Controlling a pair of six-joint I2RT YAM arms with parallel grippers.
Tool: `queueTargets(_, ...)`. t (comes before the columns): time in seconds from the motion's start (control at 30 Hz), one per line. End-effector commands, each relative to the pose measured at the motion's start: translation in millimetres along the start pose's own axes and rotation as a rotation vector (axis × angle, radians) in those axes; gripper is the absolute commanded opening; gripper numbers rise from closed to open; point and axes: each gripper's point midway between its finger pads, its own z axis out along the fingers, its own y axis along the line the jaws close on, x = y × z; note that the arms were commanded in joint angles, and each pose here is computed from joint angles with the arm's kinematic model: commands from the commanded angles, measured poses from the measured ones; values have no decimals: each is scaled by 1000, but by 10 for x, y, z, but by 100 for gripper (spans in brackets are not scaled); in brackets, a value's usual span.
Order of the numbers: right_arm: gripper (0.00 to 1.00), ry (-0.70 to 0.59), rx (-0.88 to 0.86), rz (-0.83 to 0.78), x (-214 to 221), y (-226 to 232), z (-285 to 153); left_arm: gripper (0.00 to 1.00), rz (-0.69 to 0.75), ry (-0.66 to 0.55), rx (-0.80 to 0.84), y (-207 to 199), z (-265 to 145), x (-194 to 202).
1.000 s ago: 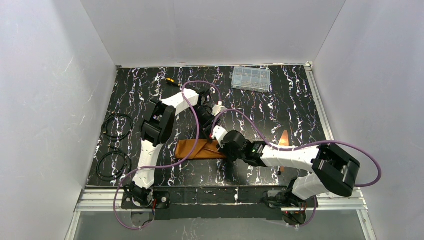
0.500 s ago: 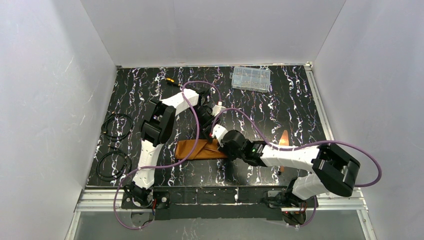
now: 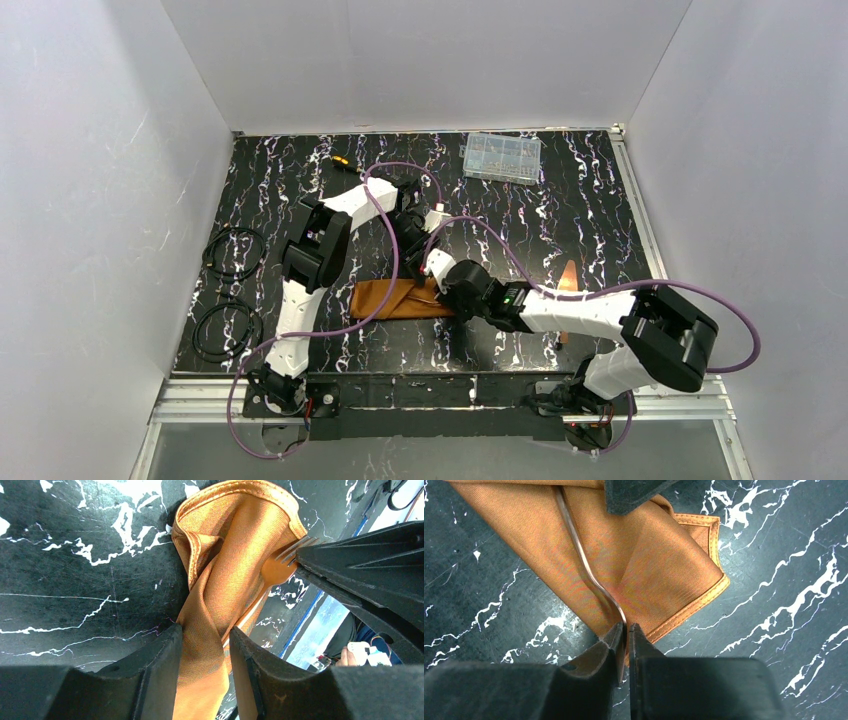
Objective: Fold the napkin into a case and place the utensils inside
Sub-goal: Insert the fork into the folded napkin.
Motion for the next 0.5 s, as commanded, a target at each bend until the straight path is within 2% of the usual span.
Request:
queueTargets(0.0, 22, -31, -17, 53, -91, 2, -41, 38, 11, 5, 26, -126, -40, 46)
queueTargets(0.07, 28, -5, -28, 62, -48, 29, -18, 38, 10, 6, 24, -122, -40, 48)
queueTargets(0.27, 31, -5, -15, 141, 57, 26, -74, 38, 14, 2, 25, -143, -55, 51)
queueTargets(0.47, 16, -41, 9, 168, 9, -45, -146, 38, 6, 9, 32, -139, -32, 75)
